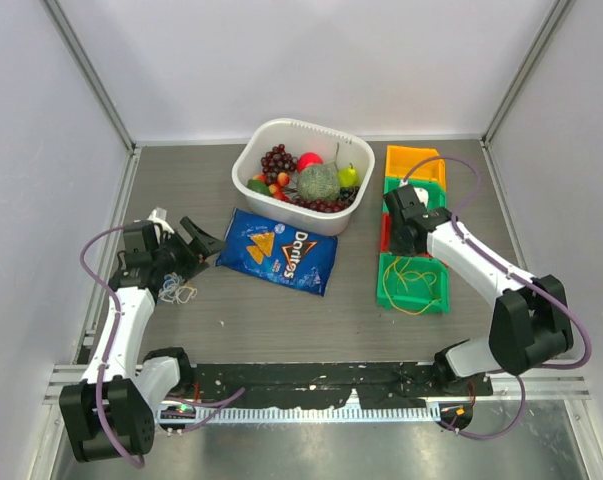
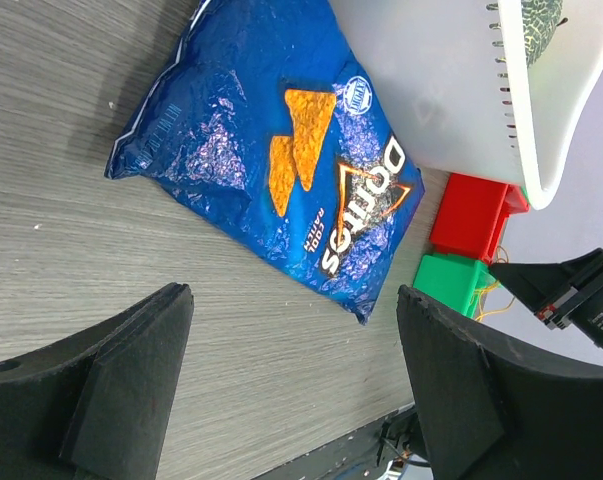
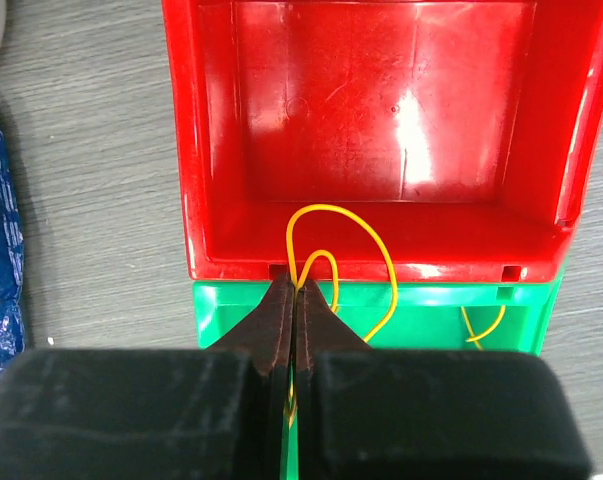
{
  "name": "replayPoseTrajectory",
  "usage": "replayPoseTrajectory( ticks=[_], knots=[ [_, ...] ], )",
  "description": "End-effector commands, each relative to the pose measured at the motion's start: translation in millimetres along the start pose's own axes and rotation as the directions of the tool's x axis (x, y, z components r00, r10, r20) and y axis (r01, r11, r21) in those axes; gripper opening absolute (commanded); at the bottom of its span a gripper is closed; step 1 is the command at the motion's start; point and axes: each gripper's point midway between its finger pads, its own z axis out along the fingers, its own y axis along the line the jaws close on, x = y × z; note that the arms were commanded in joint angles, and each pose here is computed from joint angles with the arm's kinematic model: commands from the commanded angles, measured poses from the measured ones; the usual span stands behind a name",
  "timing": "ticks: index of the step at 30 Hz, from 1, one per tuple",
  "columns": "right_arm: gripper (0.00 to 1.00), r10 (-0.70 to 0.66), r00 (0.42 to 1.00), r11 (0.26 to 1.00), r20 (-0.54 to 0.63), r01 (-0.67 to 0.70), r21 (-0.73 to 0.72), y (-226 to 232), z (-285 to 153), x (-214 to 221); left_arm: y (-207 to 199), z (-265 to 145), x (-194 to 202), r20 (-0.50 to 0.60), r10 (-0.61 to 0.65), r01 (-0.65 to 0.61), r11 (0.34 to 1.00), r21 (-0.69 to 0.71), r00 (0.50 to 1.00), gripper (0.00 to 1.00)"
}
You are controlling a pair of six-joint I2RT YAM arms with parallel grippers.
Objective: Untangle the cables
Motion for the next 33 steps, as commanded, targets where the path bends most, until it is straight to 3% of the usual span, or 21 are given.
replayPoseTrajectory(
  ticks=[1,9,14,19,28,33],
  knots=[
    [0.01,0.017,0.998,0.999,-0.058,-0.014,0.046,-8,7,37,-11,-2,-2,0.016,0.031,-0.032,0.998,0.047,0.999,0.87],
    [0.01,0.066,0.994,0.998,0.082,-0.064,-0.025,-18,-36,36,-9,2,-4,0.018,0.030,-0.030,0.999,0.045,0.999,0.87],
    [0.01,0.116,0.993,0.992,0.004,-0.115,-0.059,-11,-41,49,-10,2,-3,0.017,0.029,-0.030,0.999,0.046,0.999,0.86],
    [0.01,0.226,0.974,0.974,0.017,-0.226,-0.037,-18,-47,54,-7,1,0,0.011,0.028,-0.029,0.999,0.038,1.000,0.87],
    [0.01,0.430,0.901,0.899,-0.062,-0.420,0.121,-39,-10,75,-10,0,-3,0.019,0.025,-0.026,0.999,0.048,1.000,0.87],
    [0.04,0.396,0.917,0.909,0.040,-0.398,0.121,-40,4,44,-10,-3,-2,0.021,0.027,-0.028,0.999,0.042,0.999,0.87]
  ],
)
